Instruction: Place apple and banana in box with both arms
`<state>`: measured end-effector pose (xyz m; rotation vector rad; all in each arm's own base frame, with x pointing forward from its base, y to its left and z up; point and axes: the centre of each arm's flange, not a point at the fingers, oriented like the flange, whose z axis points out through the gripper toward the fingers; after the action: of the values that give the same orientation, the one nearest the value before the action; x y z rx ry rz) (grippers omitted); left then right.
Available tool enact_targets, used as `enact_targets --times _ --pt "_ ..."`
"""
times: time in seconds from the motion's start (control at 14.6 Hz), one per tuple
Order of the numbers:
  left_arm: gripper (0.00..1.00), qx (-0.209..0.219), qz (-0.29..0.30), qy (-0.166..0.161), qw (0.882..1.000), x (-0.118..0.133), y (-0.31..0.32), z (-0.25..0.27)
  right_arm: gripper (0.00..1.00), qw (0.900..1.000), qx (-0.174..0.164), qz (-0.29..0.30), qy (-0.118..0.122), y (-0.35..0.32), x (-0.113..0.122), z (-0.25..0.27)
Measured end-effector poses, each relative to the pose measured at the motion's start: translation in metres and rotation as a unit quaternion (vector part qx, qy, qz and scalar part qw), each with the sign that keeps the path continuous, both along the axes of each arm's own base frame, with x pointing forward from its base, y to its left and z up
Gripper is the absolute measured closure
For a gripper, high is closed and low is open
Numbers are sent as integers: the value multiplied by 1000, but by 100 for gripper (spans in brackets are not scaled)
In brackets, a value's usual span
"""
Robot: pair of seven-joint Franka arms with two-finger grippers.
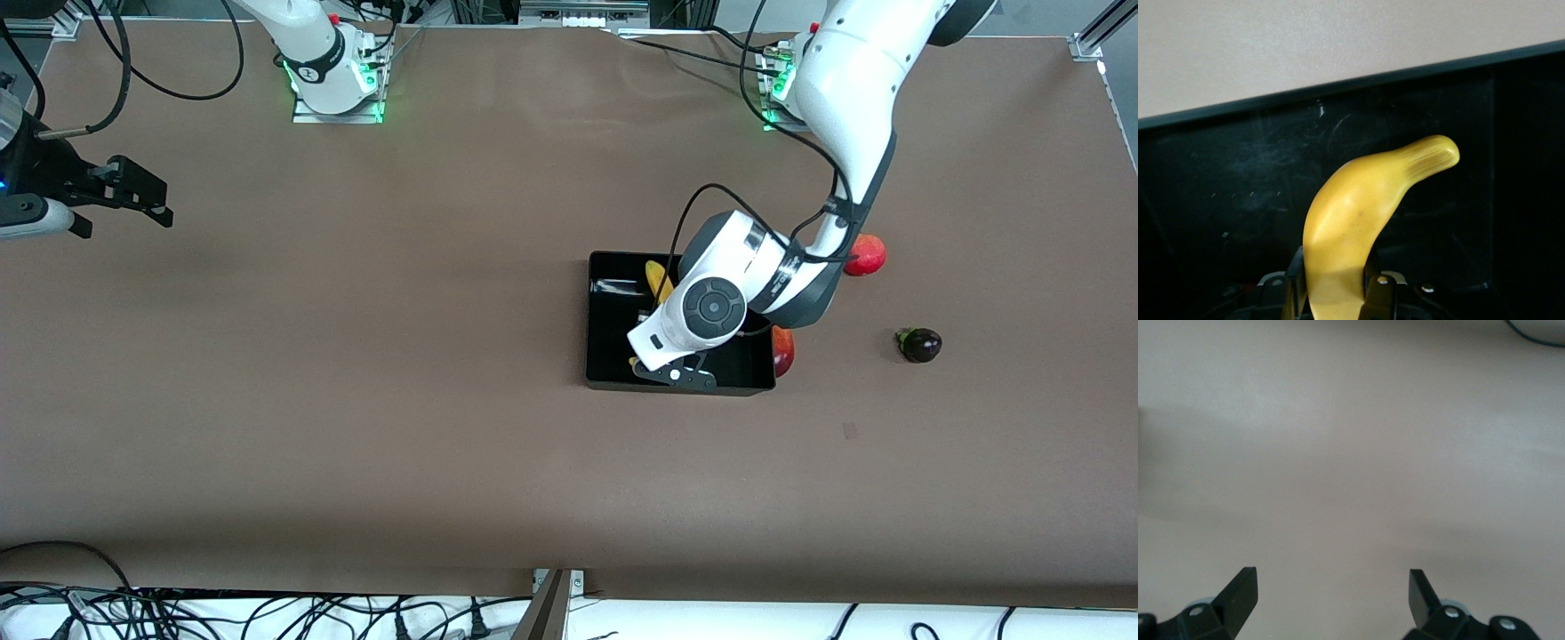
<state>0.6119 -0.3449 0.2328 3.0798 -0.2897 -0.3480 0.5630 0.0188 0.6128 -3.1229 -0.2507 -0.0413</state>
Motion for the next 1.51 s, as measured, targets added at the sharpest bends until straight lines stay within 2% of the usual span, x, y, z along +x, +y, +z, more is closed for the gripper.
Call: enact_targets --times 0.34,0.41,0.62,0.82,0.89,1.03,1.16,1.51 --pt "63 2 3 -10 1000 -10 -13 -36 0 1000 0 0 0 0 0 0" --pt "59 3 4 -10 1000 -9 -12 -37 0 1000 0 0 0 0 0 0" --pt "33 3 18 -22 1000 1 -5 -23 0 1000 0 0 0 0 0 0" --pt "5 8 44 -32 998 25 30 55 0 1000 0 0 0 0 0 0" --pt "0 11 56 -34 998 32 51 96 0 1000 0 0 0 0 0 0" --pt "0 16 85 -44 995 36 99 179 0 1000 0 0 0 0 0 0" --pt "0 24 111 -47 992 29 143 244 0 1000 0 0 0 0 0 0" --pt "0 26 80 -21 996 3 242 332 0 1000 0 0 0 0 0 0"
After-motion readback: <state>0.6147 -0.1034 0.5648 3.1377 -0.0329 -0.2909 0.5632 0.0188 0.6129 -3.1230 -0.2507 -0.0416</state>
